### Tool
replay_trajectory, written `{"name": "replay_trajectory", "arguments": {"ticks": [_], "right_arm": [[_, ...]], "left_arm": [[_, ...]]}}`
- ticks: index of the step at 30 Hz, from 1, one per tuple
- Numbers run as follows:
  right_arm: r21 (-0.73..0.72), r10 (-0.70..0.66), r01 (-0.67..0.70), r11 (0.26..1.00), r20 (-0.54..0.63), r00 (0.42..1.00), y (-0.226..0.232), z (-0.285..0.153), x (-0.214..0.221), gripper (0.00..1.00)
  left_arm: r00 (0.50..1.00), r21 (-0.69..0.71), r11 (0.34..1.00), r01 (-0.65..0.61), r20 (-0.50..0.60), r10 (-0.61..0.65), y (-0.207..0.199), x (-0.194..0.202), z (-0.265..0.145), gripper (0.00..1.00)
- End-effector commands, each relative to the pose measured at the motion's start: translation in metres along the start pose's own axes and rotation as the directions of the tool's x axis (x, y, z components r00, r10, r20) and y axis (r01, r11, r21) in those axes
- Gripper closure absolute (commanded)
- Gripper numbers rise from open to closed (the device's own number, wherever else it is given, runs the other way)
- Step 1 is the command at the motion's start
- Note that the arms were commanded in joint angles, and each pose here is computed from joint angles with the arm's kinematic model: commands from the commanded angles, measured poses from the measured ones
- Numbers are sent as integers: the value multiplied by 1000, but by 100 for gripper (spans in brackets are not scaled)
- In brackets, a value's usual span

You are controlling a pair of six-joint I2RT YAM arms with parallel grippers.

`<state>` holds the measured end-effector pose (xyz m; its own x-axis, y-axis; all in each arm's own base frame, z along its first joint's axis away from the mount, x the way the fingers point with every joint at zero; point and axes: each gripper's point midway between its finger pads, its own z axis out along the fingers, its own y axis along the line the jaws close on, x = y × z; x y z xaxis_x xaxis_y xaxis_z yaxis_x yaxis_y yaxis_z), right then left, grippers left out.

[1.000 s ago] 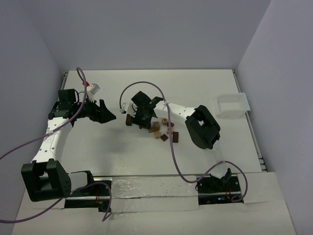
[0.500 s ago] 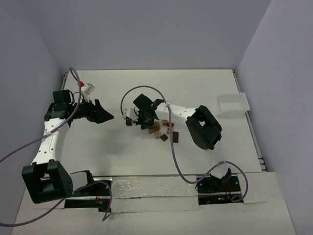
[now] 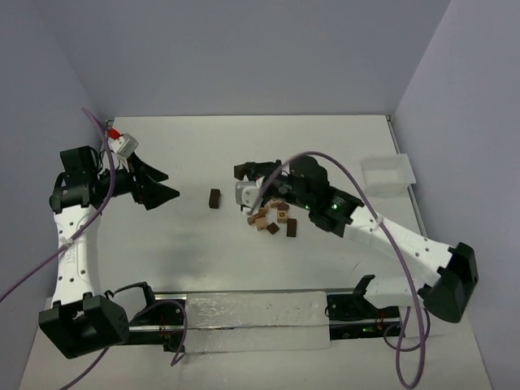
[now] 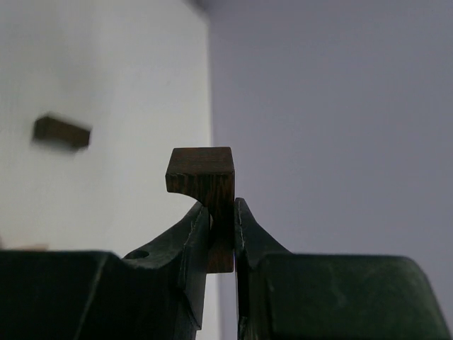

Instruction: Build the wood block tower

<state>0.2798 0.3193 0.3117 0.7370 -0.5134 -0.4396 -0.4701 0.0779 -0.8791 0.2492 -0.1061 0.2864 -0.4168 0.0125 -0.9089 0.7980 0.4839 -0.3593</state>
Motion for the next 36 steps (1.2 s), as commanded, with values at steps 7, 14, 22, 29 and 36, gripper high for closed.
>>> {"name": "replay_trajectory", "arguments": {"ticks": [7,14,22,29,36], "right_arm": [[355,-594,480,802,405,695,63,-24,-84,100],[462,-737,575,676,429,522,89,-24,-96,100],[491,-764,589,642,476,436,109,-26,-105,100],[455,-731,585,672,537,422,124,-24,-110,100],[371,-653,559,741,592,472,131,-23,-113,100]], "left_arm": [[944,274,918,-286,-83,319,-78,23,4,1],[907,324,882,-343,-131,401,-101,55,33,1],[849,329,836,-439,-153,506,-105,71,51,1],[784,385,766,-515,-149,602,-108,74,63,1],[717,383,709,-592,-150,680,-108,72,70,1]]}}
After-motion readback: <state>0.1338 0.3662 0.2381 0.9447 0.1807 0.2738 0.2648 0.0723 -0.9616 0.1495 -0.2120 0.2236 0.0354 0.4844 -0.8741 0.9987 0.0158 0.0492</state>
